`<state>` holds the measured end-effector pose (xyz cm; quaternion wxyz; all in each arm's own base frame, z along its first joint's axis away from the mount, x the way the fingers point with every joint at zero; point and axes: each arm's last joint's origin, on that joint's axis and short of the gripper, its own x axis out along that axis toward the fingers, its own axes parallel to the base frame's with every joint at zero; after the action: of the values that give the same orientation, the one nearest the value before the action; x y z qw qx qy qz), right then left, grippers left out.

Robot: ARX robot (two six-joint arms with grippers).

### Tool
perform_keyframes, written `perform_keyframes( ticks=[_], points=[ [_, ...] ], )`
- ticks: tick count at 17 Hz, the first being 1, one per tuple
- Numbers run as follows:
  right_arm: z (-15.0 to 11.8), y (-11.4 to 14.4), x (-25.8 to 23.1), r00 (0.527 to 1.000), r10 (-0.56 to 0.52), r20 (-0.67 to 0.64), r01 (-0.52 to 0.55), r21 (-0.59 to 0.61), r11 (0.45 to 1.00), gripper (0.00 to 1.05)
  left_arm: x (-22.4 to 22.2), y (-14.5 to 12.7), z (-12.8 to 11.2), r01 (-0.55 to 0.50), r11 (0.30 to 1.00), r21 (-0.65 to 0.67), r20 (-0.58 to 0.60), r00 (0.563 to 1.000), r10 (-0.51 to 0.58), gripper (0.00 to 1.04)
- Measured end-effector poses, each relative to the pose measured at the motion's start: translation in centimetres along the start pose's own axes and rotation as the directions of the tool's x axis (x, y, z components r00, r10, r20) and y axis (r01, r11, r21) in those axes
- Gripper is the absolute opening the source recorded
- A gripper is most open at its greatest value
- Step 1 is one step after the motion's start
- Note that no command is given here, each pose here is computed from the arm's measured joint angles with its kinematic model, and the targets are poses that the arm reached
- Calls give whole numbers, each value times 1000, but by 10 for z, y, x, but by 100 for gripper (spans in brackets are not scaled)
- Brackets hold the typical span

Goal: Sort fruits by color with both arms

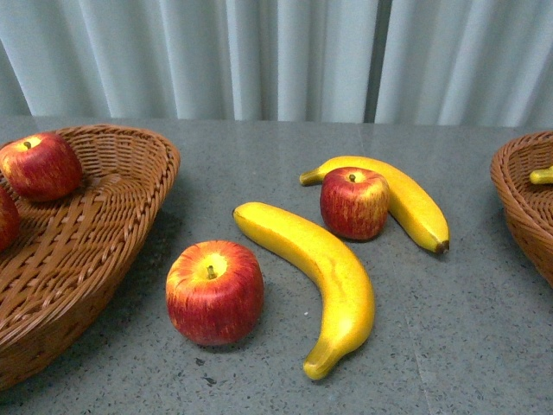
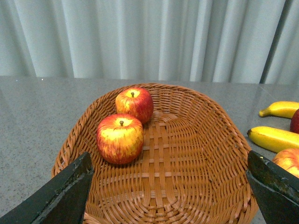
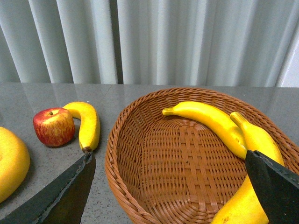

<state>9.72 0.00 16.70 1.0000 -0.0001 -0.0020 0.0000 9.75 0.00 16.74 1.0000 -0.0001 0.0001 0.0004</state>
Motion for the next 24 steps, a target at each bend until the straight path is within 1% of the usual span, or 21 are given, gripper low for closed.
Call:
perform_keyframes(
  ticks=[22,23,24],
  points=[
    [0,0,0,1000,0,0,0,0,1000,98,0,0,0,-4,1000,-1,-5,1000,4,98],
    [0,0,0,1000,-1,-1,1,0,1000,98,1,-3,0,-148,989,-11,-212,967,142,98],
    [0,0,0,1000,1,0,-1,0,1000,98,6,-1,10,-250,968,20,-251,936,247,98]
  ],
)
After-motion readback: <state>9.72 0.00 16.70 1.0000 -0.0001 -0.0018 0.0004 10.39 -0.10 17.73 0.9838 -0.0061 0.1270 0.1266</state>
